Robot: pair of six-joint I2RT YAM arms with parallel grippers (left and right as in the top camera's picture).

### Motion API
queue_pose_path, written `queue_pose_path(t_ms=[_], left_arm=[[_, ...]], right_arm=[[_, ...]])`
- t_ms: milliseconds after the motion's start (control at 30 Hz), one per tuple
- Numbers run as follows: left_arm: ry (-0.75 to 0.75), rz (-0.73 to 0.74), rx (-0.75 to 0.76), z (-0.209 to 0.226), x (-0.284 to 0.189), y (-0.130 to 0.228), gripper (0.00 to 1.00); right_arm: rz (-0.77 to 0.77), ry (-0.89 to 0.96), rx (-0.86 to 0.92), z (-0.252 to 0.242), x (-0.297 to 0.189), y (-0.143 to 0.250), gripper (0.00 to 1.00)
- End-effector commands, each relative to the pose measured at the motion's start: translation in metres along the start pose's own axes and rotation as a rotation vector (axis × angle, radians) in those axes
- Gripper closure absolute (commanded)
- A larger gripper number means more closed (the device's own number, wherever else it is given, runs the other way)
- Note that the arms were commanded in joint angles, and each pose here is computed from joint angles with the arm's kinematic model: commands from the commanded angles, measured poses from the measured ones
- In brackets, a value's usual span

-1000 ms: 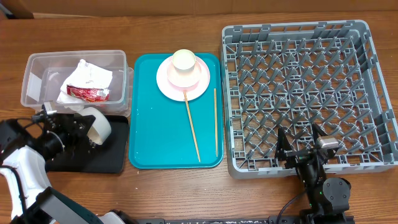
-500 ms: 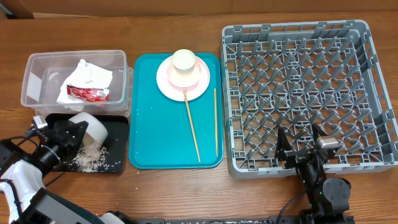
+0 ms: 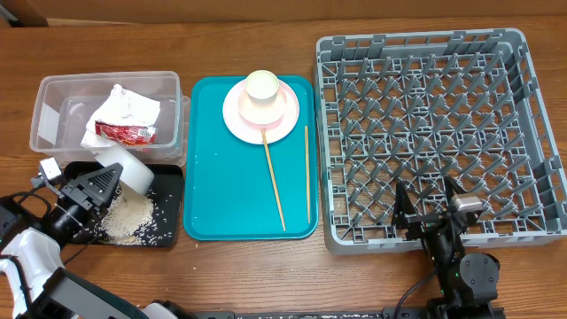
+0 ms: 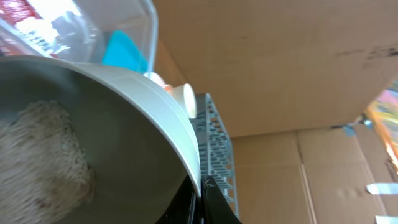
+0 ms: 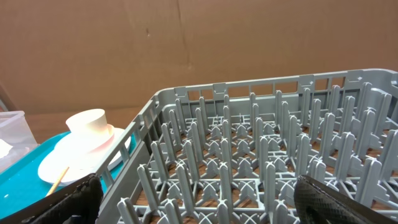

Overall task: Sort waste into correct bins and load items into the dishwasher
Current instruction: 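Carry the bowl over the black tray and tip the rice out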

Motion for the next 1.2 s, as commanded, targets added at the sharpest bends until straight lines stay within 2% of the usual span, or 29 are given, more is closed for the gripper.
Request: queue_pose_path(t_ms=[0,433,500,567,667,733,833,1167], left_arm=[[0.100,-0.025,0.036,-0.021,-0.003,-0.003,0.96],[0.124,-0.124,-0.012,-0.021,-0.029,-0.017,0.96],[0.122,-0.140,-0.061,-0.020,-0.034,-0.016,0.96],[0.121,-0.146,-0.086,-0.020,-0.035,-0.015,0.96],[0.116,-0.149,-0.043,-0.020,-0.036,-0.016,0.96],[0.122,-0.146,-0.099,-0.021,-0.035,-0.013,0.96],[0.116,-0.149,-0.041,-0.020,-0.035,-0.016,0.96],[0.118,-0.145,-0.085,-0.020,-0.035,-0.015,0.96]], right_arm=[[-0.006,-0.001,-0.004,-0.001,0.000,0.001,0.00],[-0.006,-0.001,-0.004,-0.001,0.000,0.001,0.00],[-0.006,-0.001,-0.004,-0.001,0.000,0.001,0.00],[-0.006,-0.001,-0.003,-0.001,0.000,0.001,0.00],[-0.005,-0.001,-0.004,-0.001,0.000,0.001,0.00],[-0.006,-0.001,-0.004,-0.001,0.000,0.001,0.00],[-0.006,-0.001,-0.003,-0.001,0.000,0.001,0.00],[-0.006,-0.001,-0.004,-0.001,0.000,0.001,0.00]])
Point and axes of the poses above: each gripper's point midway between its finger pads, its own x axis out along the fingers, its own z axis along the line the jaws close on, y = z × x, the point moved 1 cm from there along -x, back along the fingers, and after that the axes turned 10 degrees about x, right-handed, at the moved point
